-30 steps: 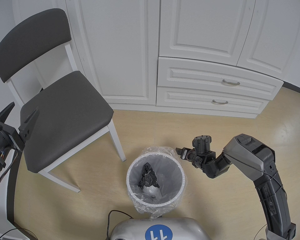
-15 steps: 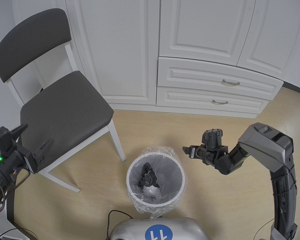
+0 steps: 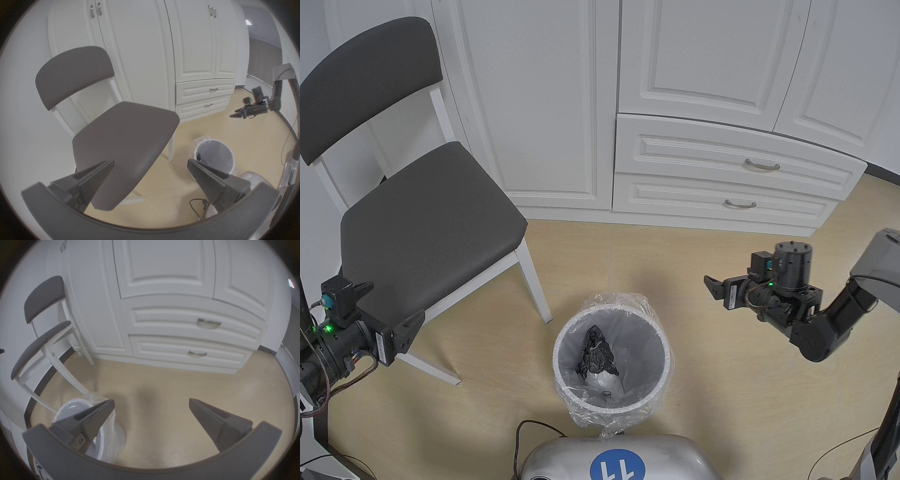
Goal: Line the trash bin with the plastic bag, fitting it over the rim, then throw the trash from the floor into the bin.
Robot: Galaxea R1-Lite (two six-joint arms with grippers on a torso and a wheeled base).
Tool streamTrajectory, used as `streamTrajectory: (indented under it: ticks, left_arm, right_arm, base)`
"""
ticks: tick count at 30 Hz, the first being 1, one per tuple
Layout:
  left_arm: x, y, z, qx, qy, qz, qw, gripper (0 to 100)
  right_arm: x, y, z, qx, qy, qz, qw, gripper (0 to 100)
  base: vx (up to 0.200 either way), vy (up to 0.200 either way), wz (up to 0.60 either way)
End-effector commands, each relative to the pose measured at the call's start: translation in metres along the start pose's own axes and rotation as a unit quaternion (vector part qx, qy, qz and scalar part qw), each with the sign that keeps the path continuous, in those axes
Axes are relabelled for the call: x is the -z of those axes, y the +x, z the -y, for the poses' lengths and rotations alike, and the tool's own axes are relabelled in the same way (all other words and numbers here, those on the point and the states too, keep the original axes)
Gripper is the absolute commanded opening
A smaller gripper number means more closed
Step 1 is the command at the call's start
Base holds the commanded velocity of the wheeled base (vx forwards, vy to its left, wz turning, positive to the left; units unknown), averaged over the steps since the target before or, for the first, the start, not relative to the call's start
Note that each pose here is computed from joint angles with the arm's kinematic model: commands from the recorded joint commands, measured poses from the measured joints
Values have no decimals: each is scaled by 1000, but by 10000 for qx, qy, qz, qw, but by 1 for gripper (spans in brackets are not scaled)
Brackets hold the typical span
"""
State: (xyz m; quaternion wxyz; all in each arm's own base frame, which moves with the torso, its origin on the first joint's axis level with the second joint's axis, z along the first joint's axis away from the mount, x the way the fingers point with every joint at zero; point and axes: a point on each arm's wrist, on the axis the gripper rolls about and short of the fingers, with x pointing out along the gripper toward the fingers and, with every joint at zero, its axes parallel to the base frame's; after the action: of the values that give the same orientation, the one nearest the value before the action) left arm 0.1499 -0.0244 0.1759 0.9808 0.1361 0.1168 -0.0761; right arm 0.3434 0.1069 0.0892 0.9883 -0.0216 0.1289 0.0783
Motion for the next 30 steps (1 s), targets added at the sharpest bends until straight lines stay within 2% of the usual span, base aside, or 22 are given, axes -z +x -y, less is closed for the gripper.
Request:
streamTrajectory:
  ticks: [1, 6, 8, 10, 11, 12, 16, 17, 20, 26, 30]
  left_arm:
    - [13, 10, -5, -200, -259, -390, 9987, 100]
    - [7, 1, -7, -289, -442, -153, 9985, 100]
    - [3, -12, -8, -337, -617, 108, 9975, 100]
    - [2, -18, -8, -353, -711, 241, 9966, 100]
    - [2, -18, -8, -353, -711, 241, 9966, 100]
    - [0, -25, -9, -366, -882, 392, 9947, 100]
    - [0, -29, -9, -380, -936, 484, 9937, 100]
    - [-2, -39, -9, -427, -933, 670, 9925, 100]
    - [-6, -51, -10, -491, -916, 945, 9901, 100]
    - [-22, -79, -14, -610, -894, 1655, 9803, 100]
    - [-24, -94, -14, -633, -871, 1811, 9775, 100]
  right_arm:
    - [-26, -62, 29, 336, 16, 841, 9959, 100]
    - [-29, -97, 57, 790, 141, 1110, 9906, 100]
    - [-27, -113, 72, 1068, 330, 1139, 9872, 100]
    - [-28, -123, 76, 1132, 496, 1209, 9849, 100]
    - [-28, -123, 76, 1132, 496, 1209, 9849, 100]
    - [-31, -143, 77, 1150, 693, 1345, 9818, 100]
    - [-32, -161, 75, 1150, 713, 1483, 9796, 100]
    - [-36, -183, 73, 1125, 718, 1732, 9758, 100]
    - [-40, -206, 69, 1072, 720, 1897, 9733, 100]
    - [-45, -265, 60, 811, 738, 1790, 9777, 100]
    - [-48, -305, 57, 660, 879, 1677, 9797, 100]
  base:
    - [0, 0, 0]
    - [0, 0, 0]
    - [0, 0, 0]
    - [0, 0, 0]
    - [0, 0, 0]
    - [0, 0, 0]
    - [0, 0, 0]
    - [0, 0, 0]
    - [0, 0, 0]
    - [0, 0, 0]
    - [0, 0, 0]
